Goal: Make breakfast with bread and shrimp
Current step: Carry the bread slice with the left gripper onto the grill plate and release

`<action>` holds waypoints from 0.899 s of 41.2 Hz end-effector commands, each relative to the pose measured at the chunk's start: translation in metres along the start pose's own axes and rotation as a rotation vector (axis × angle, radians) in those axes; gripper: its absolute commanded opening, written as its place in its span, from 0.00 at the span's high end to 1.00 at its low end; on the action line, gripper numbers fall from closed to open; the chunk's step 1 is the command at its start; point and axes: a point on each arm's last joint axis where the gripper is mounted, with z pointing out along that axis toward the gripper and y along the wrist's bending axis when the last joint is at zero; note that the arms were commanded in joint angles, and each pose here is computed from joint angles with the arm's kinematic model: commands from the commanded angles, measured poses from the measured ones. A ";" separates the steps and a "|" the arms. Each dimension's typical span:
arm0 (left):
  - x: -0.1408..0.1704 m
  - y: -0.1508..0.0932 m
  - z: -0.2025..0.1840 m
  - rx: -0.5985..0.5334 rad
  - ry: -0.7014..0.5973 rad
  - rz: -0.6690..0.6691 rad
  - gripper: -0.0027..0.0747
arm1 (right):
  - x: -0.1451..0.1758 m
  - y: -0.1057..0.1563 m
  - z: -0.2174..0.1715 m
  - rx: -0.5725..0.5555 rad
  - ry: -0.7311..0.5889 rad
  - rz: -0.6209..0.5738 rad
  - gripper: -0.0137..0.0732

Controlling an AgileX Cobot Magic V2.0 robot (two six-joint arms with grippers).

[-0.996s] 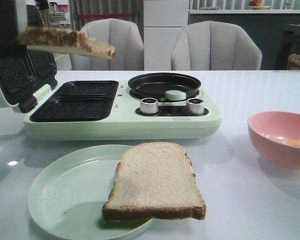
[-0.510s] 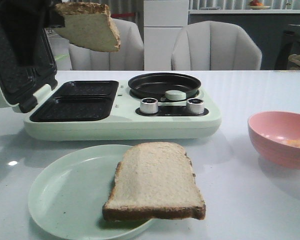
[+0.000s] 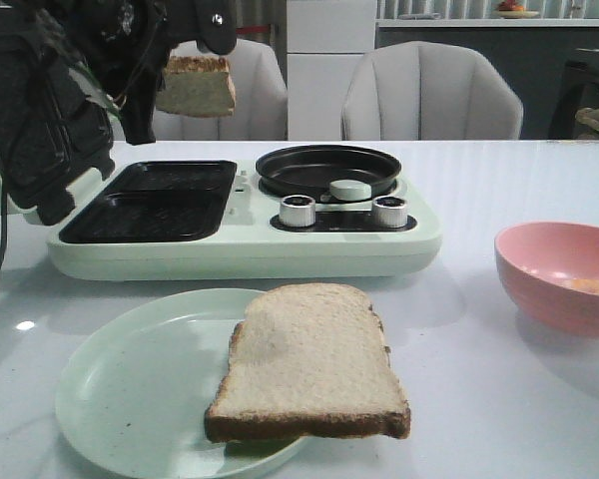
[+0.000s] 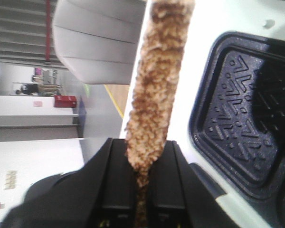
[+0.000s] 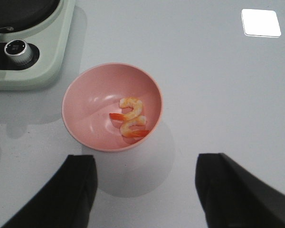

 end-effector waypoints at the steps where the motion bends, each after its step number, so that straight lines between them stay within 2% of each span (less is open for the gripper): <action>1: 0.000 0.028 0.006 -0.080 -0.022 -0.004 0.84 | -0.016 0.000 -0.006 0.007 -0.108 -0.009 0.21; 11: 0.011 0.001 0.044 -0.005 0.003 0.012 0.84 | -0.016 0.000 -0.006 0.007 -0.108 -0.009 0.21; 21: 0.014 -0.016 0.052 0.038 0.014 0.030 0.84 | -0.016 0.000 -0.006 0.007 -0.108 -0.009 0.21; 25: 0.014 -0.021 0.052 0.059 0.004 0.034 0.80 | -0.016 0.000 -0.006 0.007 -0.108 -0.009 0.21; 28: 0.014 -0.024 0.051 0.074 -0.005 0.036 0.72 | -0.016 0.000 -0.006 0.007 -0.108 -0.009 0.21; 37: 0.014 -0.021 0.047 0.081 -0.021 0.031 0.30 | -0.016 0.000 -0.006 0.007 -0.108 -0.009 0.21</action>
